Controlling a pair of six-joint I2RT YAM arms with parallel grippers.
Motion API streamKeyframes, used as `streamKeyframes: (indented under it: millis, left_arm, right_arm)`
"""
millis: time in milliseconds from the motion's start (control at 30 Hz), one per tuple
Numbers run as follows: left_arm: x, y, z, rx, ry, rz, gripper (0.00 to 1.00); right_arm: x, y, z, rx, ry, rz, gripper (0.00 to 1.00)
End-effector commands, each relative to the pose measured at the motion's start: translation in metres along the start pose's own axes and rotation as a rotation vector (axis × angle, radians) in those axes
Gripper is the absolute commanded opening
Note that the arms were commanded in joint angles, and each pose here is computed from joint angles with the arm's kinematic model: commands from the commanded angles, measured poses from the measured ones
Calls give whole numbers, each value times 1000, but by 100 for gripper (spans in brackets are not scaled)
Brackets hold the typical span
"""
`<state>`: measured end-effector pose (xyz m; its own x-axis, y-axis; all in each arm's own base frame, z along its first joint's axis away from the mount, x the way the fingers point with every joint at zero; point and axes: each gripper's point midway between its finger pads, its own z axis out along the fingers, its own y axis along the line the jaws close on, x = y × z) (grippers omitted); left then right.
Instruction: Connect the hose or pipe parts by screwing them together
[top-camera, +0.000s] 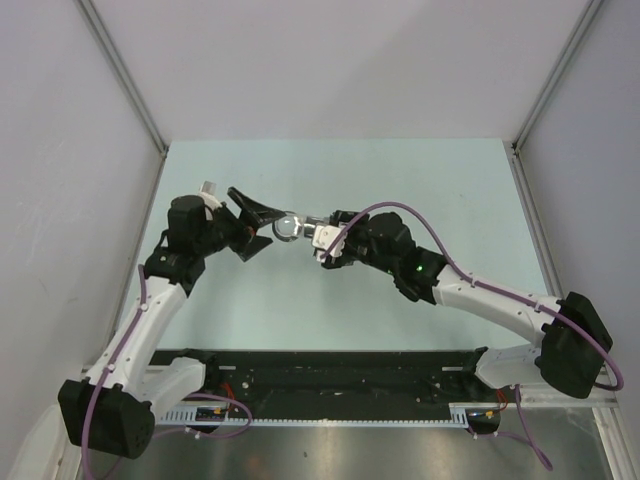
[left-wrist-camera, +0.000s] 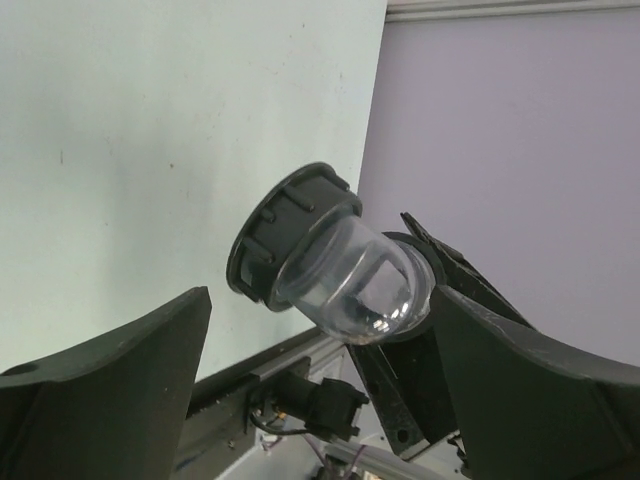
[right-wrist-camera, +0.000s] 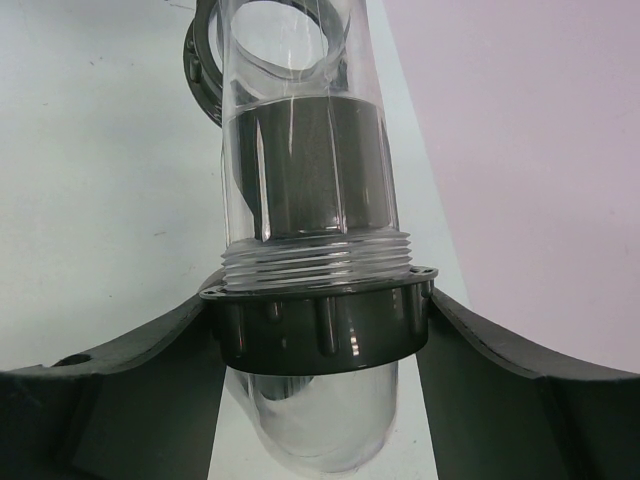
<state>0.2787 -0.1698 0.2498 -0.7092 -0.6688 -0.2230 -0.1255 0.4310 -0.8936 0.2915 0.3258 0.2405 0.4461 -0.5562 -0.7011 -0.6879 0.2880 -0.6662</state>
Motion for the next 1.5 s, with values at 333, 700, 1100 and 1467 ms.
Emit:
streamKeyframes:
  millis: [333,700,1100,1467]
  left_arm:
    - [6,-2,4,-32,-30,-382,96]
    - [8,23,32,-139,5,-466,93]
    - [8,19,32,-101,4,-376,19]
    - [1,12,29,-44,-44,-176,15]
  right_arm:
    - [-11,-23,14,182,44,-131,0]
    - [-23,-8,23,220,65,-207,0]
    - [-25,19,35,139,28,-141,0]
    - [-25,8,35,56,-63,119,0]
